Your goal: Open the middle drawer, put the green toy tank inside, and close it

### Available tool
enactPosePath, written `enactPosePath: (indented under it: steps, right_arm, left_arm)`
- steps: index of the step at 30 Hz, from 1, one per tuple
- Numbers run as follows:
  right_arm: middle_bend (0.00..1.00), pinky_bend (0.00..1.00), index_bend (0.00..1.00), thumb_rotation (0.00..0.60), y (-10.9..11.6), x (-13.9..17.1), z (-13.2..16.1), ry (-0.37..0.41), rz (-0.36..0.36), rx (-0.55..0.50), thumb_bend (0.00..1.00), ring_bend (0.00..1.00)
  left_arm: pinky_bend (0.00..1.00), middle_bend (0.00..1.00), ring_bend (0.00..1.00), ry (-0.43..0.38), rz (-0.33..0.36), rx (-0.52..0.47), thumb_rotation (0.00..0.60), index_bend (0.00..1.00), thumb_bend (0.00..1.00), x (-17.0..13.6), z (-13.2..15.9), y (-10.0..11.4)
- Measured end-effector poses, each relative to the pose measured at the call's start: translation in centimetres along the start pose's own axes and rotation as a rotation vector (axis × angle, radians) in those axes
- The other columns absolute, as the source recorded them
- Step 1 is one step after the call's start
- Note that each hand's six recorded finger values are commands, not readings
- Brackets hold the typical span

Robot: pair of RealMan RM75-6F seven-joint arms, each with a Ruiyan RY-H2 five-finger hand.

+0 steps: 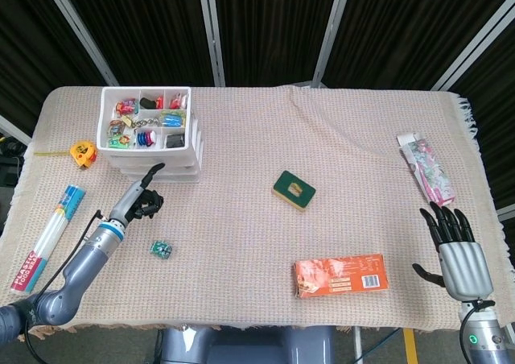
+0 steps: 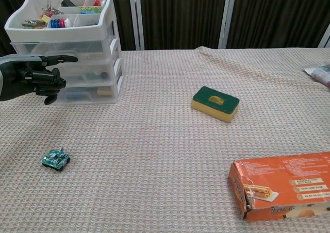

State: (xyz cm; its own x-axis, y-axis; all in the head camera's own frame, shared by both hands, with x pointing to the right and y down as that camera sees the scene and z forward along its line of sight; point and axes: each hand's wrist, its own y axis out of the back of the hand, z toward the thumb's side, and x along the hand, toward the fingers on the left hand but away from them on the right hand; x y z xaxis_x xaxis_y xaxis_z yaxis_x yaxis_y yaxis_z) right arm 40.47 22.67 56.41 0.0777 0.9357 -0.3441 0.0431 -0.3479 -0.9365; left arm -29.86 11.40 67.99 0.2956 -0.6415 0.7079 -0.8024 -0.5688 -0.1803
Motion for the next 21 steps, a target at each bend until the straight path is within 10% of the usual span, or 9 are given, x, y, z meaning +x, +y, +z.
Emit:
enactPosePath:
  steps: [21]
  right_arm:
    - [0.0, 0.0, 0.08, 0.6, 0.0, 0.1, 0.1, 0.006, -0.003, -0.001, 0.0, 0.0]
  left_arm:
    - [0.71, 0.91, 0.88, -0.086, 0.049, 0.115, 0.6, 0.07, 1.0, -3.6, 1.2, 1.6]
